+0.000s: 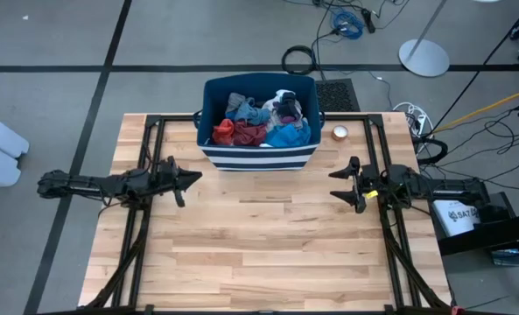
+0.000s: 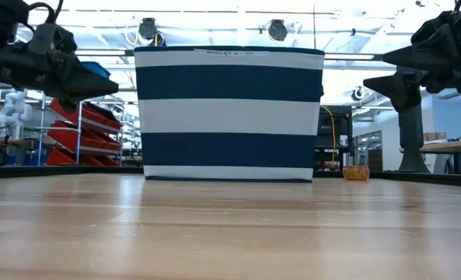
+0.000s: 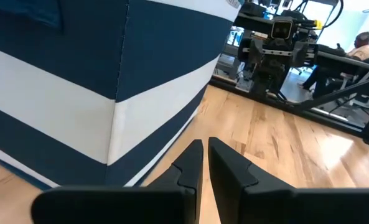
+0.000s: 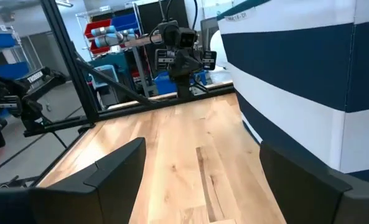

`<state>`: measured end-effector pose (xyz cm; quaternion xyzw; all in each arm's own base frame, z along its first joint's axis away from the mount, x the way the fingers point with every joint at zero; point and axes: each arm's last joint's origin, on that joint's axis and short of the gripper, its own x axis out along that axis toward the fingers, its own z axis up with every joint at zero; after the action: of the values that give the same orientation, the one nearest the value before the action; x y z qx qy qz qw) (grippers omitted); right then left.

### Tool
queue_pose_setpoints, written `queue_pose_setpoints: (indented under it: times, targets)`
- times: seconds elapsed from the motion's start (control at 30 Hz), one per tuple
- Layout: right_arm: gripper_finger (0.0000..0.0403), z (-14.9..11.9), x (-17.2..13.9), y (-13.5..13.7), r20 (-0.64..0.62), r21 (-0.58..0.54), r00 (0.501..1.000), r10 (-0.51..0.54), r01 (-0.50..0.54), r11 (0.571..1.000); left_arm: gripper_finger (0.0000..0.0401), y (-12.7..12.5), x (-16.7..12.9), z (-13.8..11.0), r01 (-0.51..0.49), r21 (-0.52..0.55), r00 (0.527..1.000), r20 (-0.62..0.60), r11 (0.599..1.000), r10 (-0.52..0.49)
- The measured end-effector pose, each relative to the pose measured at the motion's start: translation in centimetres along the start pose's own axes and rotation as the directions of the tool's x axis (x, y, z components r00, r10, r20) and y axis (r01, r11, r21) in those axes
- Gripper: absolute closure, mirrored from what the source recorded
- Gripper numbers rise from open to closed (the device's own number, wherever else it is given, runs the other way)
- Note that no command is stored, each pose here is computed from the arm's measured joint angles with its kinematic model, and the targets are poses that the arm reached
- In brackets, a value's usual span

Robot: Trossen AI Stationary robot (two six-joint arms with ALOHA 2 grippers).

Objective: Sort clothes
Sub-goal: Return to Home Position

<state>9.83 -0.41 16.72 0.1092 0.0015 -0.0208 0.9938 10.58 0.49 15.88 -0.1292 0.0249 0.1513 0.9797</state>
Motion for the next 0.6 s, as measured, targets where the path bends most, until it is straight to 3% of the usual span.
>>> queue_pose_setpoints:
  times: [0.6]
  targets:
    - [0.0099, -0.01, 0.00, 0.00, -0.001, 0.005, 1.000, 0.000, 0.000, 1.000, 0.0367, 0.00, 0.00, 0.02, -0.001, -0.001, 1.000, 0.002, 1.000, 0.001]
